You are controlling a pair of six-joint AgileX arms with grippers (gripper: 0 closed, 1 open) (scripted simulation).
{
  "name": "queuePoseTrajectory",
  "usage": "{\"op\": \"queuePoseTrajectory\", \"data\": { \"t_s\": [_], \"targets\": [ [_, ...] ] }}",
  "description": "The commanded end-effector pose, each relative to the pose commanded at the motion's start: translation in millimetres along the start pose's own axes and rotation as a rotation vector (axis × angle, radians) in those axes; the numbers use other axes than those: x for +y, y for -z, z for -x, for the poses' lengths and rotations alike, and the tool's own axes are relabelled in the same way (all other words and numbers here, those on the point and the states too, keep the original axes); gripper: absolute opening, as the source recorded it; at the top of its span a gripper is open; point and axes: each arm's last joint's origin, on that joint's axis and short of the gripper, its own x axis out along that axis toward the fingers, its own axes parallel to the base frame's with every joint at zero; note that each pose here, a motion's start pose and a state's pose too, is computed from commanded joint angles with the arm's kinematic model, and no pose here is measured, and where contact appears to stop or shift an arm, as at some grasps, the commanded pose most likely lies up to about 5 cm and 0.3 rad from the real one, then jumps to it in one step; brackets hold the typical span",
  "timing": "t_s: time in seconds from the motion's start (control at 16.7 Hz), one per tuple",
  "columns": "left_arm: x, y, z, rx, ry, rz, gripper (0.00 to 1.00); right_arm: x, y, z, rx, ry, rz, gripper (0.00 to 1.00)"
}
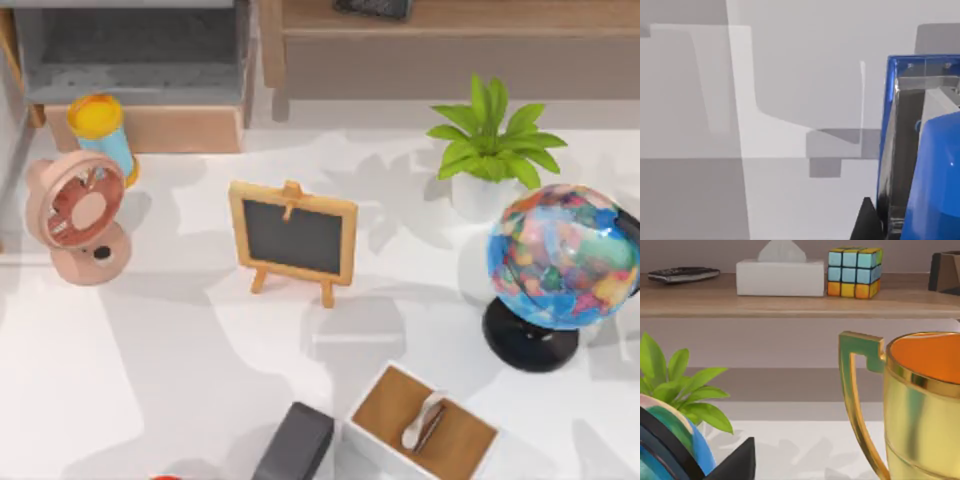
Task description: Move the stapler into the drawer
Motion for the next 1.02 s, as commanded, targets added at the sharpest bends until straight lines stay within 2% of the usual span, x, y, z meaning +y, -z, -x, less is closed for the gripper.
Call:
{"op": "queuePoseTrajectory", "data": {
  "t_s": [0.6, 1.02],
  "targets": [
    [-0.8, -0.2, -9.4, 0.001, 0.002, -0.001, 0.0, 0.0, 0.0, 0.0, 0.0, 0.0, 0.0, 1.0],
    [-0.8, -0.2, -9.4, 0.001, 0.002, -0.001, 0.53, 0.0, 0.0, 0.0, 0.0, 0.0, 0.0, 1.0]
  ]
}}
